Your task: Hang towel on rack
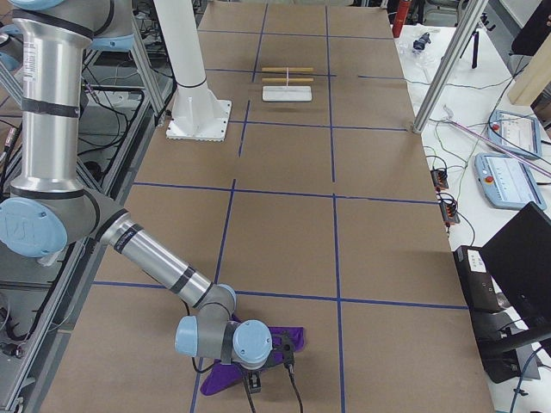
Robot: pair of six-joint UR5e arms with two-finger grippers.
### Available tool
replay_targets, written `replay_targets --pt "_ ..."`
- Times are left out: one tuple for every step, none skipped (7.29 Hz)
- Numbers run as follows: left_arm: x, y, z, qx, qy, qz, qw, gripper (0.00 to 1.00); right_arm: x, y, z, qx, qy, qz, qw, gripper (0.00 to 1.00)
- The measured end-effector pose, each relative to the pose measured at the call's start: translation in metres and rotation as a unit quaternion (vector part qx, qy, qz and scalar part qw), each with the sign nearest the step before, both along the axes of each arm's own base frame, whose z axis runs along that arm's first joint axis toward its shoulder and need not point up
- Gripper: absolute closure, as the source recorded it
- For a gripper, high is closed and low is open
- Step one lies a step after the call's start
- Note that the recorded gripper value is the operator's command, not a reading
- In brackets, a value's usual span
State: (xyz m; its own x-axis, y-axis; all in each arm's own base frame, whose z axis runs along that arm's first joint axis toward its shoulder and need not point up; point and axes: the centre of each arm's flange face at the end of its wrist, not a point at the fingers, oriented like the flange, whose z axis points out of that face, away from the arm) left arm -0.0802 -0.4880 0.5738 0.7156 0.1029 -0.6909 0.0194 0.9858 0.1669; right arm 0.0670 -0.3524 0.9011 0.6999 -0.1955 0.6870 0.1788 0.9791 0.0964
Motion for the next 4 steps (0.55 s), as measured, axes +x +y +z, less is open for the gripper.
replay_targets --pt "0.0000 0.0000 -0.0002 0.000 0.000 0.000 1.0000 0.00 -0.0004 0.0009 0.0006 -0.001 -0.001 0.000 1.0000 0.00" --pt "0.0000 0.0000 -0.0002 0.000 0.000 0.000 1.0000 0.00 -0.0008 0.0031 0.0016 -0.003 -0.002 0.000 1.0000 0.00" --pt "0.0000 0.0000 -0.0002 0.000 0.000 0.000 1.0000 0.00 -0.0013 0.0057 0.0027 -0.005 -0.004 0.000 1.0000 0.01" --pt "0.0000 -0.0001 -0.0002 0.000 0.000 0.000 1.0000 0.00 -0.0020 0.0076 0.0036 -0.006 -0.005 -0.001 1.0000 0.38"
